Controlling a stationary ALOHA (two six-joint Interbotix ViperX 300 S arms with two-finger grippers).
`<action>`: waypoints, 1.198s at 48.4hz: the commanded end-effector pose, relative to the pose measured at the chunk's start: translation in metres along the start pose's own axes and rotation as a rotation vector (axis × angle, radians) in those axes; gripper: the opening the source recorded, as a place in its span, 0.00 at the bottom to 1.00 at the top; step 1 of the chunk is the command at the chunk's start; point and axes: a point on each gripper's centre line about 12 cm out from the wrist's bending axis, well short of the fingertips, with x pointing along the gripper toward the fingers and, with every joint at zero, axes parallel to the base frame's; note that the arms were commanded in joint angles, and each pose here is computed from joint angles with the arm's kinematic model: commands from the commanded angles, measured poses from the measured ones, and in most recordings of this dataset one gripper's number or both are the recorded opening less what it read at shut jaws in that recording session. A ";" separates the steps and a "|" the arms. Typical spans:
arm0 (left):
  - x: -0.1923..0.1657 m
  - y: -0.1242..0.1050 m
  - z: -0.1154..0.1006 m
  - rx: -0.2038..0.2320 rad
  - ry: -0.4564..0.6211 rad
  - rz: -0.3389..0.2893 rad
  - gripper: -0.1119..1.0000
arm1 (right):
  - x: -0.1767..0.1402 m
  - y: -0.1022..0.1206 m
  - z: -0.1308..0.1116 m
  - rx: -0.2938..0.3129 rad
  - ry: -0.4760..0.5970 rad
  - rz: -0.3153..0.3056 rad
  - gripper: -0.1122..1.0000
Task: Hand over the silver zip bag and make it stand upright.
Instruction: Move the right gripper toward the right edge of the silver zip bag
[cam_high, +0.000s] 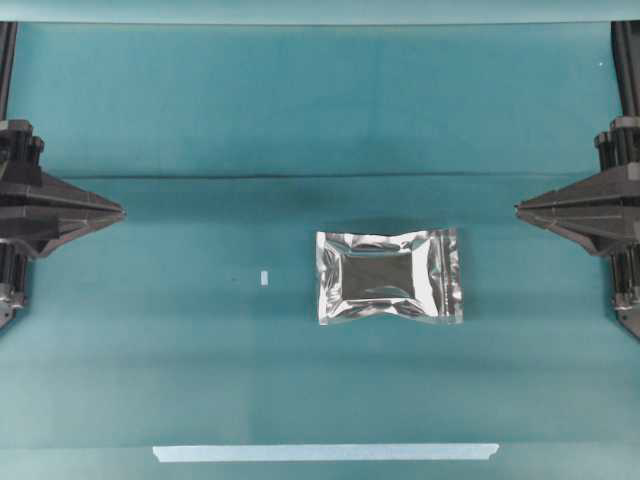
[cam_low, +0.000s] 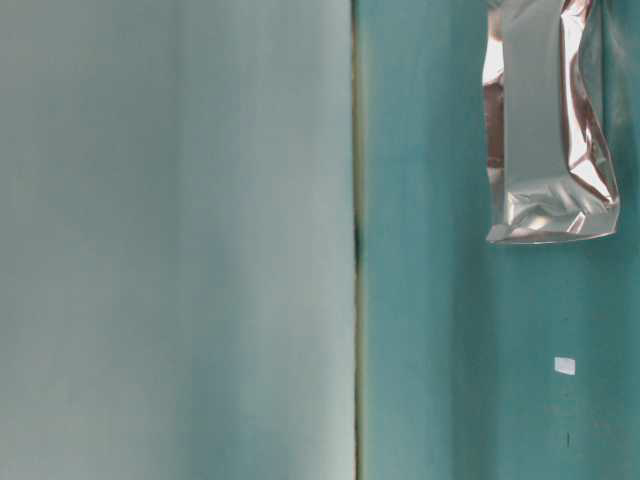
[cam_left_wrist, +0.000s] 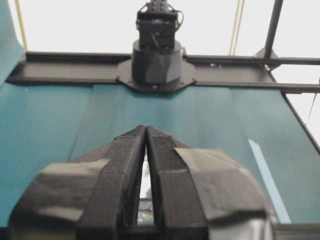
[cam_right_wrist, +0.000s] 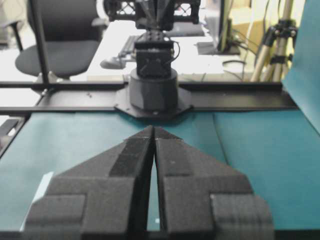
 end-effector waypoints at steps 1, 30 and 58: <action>0.016 0.003 0.010 0.013 0.003 0.012 0.23 | 0.002 -0.002 0.000 0.014 0.004 -0.008 0.18; 0.076 0.000 0.008 0.012 0.100 -0.001 0.09 | 0.001 -0.023 -0.045 1.021 0.347 -0.295 0.10; 0.099 -0.002 0.006 0.016 0.126 -0.009 0.09 | -0.011 -0.023 -0.133 1.390 0.682 -0.631 0.10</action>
